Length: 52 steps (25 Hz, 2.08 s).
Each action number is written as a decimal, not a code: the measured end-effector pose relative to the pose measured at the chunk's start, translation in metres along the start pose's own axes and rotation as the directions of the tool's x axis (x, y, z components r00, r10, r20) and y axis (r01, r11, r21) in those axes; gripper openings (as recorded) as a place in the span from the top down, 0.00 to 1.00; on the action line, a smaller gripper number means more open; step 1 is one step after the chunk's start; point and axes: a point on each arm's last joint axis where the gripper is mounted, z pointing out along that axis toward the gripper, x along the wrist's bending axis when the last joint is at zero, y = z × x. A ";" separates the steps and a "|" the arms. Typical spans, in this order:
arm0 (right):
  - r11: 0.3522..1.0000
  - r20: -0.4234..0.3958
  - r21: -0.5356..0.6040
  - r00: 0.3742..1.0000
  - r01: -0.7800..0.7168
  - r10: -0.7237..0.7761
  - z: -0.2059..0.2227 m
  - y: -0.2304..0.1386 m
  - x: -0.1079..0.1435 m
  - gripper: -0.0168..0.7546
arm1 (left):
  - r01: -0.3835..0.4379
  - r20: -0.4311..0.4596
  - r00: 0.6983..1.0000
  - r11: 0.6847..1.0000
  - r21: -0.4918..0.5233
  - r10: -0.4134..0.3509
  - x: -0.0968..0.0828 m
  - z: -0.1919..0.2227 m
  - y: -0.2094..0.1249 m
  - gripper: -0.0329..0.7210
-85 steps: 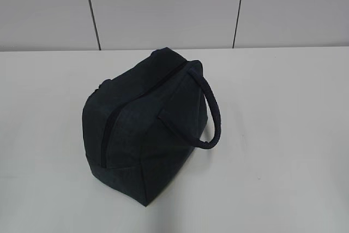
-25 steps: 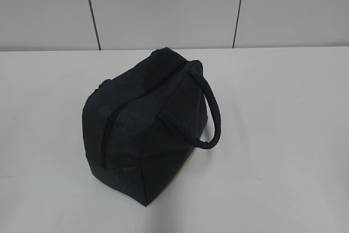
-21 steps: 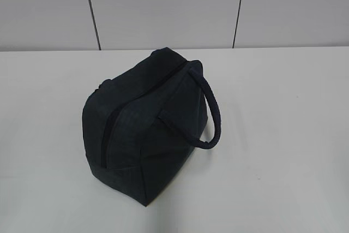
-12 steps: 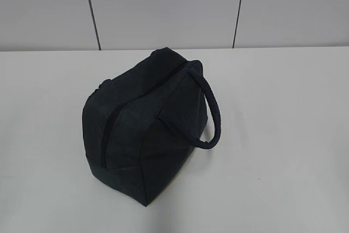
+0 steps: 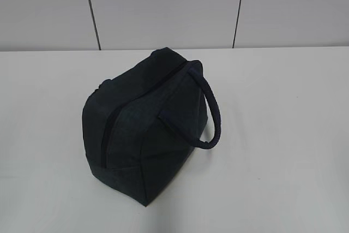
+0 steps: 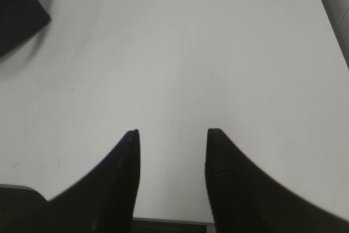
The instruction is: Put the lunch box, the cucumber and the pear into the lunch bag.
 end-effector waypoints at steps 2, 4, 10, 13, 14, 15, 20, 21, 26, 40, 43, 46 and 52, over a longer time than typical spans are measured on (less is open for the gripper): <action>1.000 0.000 0.000 1.000 0.000 0.000 0.000 0.000 0.000 0.57 | 0.000 0.000 1.000 1.000 0.000 0.000 0.000 0.000 0.000 0.64; 1.000 0.000 0.000 1.000 0.000 0.000 0.000 0.000 0.000 0.57 | 0.000 0.000 1.000 1.000 0.000 0.000 0.000 0.000 0.000 0.64; 1.000 0.000 0.000 1.000 0.000 0.000 0.000 0.000 0.000 0.57 | 0.000 0.000 1.000 1.000 0.000 0.000 0.000 0.000 0.000 0.64; 1.000 0.000 0.000 1.000 0.000 0.000 0.000 0.000 0.000 0.57 | 0.000 0.000 1.000 1.000 0.000 0.000 0.000 0.000 0.000 0.64; 1.000 0.000 0.000 1.000 0.000 0.000 0.000 0.000 0.000 0.57 | 0.000 0.000 1.000 1.000 0.000 0.000 0.000 0.000 0.000 0.64; 1.000 0.000 0.000 1.000 0.000 0.000 0.000 0.000 0.000 0.57 | 0.000 0.000 1.000 1.000 0.000 0.000 0.000 0.000 0.000 0.64; 1.000 0.000 0.000 1.000 0.000 0.000 0.000 0.000 0.000 0.57 | 0.000 0.000 1.000 1.000 0.000 0.000 0.000 0.000 0.000 0.64; 1.000 0.000 0.000 1.000 0.000 0.000 0.000 0.000 0.000 0.57 | 0.000 0.000 1.000 1.000 0.000 0.000 0.000 0.000 0.000 0.64; 1.000 0.000 0.000 1.000 0.000 0.000 0.000 0.000 0.000 0.57 | 0.000 0.000 1.000 1.000 0.000 0.000 0.000 0.000 0.000 0.64; 1.000 0.000 0.000 1.000 0.000 0.000 0.000 0.000 0.000 0.57 | 0.000 0.000 1.000 1.000 0.000 0.000 0.000 0.000 0.000 0.64; 1.000 0.000 0.000 1.000 0.000 0.000 0.000 0.000 0.000 0.57 | 0.000 0.000 1.000 1.000 0.000 0.000 0.000 0.000 0.000 0.64; 1.000 0.000 0.000 1.000 0.000 0.000 0.000 0.000 0.000 0.57 | 0.000 0.000 1.000 1.000 0.000 0.000 0.000 0.000 0.000 0.64; 1.000 0.000 0.000 1.000 0.000 0.000 0.000 0.000 0.000 0.57 | 0.000 0.000 1.000 1.000 0.000 0.000 0.000 0.000 0.000 0.64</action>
